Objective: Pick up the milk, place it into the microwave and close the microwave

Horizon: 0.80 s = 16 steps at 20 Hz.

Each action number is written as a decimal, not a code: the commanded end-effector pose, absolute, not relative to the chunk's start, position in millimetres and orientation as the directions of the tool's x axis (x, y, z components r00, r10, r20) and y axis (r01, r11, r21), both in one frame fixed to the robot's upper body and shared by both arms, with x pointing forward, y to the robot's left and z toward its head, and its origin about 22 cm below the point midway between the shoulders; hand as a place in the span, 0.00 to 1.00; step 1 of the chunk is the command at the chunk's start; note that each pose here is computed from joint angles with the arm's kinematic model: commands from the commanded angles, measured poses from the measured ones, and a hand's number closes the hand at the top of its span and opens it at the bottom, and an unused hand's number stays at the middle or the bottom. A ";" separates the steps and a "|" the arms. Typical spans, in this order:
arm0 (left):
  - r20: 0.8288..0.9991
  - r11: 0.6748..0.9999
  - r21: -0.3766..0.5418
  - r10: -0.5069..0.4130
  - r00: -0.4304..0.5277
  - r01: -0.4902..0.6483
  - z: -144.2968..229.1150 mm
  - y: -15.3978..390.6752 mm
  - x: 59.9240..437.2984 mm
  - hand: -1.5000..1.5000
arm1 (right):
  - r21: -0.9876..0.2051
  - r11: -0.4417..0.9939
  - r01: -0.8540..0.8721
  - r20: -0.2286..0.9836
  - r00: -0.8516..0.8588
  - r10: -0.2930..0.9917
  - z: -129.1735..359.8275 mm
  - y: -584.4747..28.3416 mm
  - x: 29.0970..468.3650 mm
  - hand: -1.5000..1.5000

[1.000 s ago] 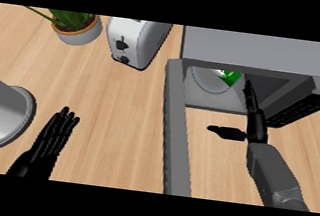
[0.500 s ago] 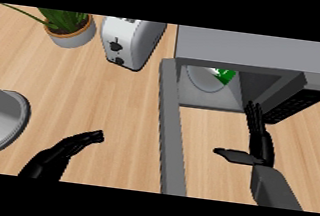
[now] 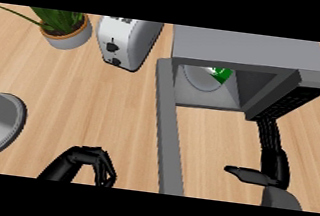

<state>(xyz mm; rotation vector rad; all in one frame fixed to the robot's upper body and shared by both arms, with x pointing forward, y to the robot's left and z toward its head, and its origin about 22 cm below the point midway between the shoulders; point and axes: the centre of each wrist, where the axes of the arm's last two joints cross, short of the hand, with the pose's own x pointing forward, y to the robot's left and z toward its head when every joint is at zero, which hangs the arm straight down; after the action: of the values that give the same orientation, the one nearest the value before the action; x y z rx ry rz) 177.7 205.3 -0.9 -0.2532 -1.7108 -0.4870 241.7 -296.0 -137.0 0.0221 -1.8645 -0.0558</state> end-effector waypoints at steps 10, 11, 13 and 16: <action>0.965 0.702 0.263 -0.184 -0.189 0.662 -45.3 112.6 190.4 1.00 | 0.065 0.998 -0.010 0.929 -0.365 -0.065 -67.2 -347.3 172.1 0.00; 0.963 0.698 0.268 -0.183 -0.197 0.664 -39.9 114.5 201.3 1.00 | 0.075 0.997 -0.034 0.929 -0.361 -0.082 -63.6 -344.8 156.8 0.00; 0.964 0.689 0.267 -0.180 -0.198 0.674 -48.3 110.6 209.2 1.00 | 0.079 0.997 -0.015 0.924 -0.375 -0.078 -42.2 -342.1 159.1 0.00; 0.946 0.666 0.325 -0.221 -0.238 0.671 -59.1 67.4 205.2 1.00 | 0.096 0.993 -0.063 0.916 -0.384 -0.113 -28.3 -347.6 158.6 0.00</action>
<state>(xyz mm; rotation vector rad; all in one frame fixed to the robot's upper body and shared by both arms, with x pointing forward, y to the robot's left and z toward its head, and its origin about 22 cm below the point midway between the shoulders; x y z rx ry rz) 203.7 98.4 -44.1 -0.3916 -1.6074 -0.8008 164.7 -343.9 -51.4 0.0802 -1.9521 -0.0627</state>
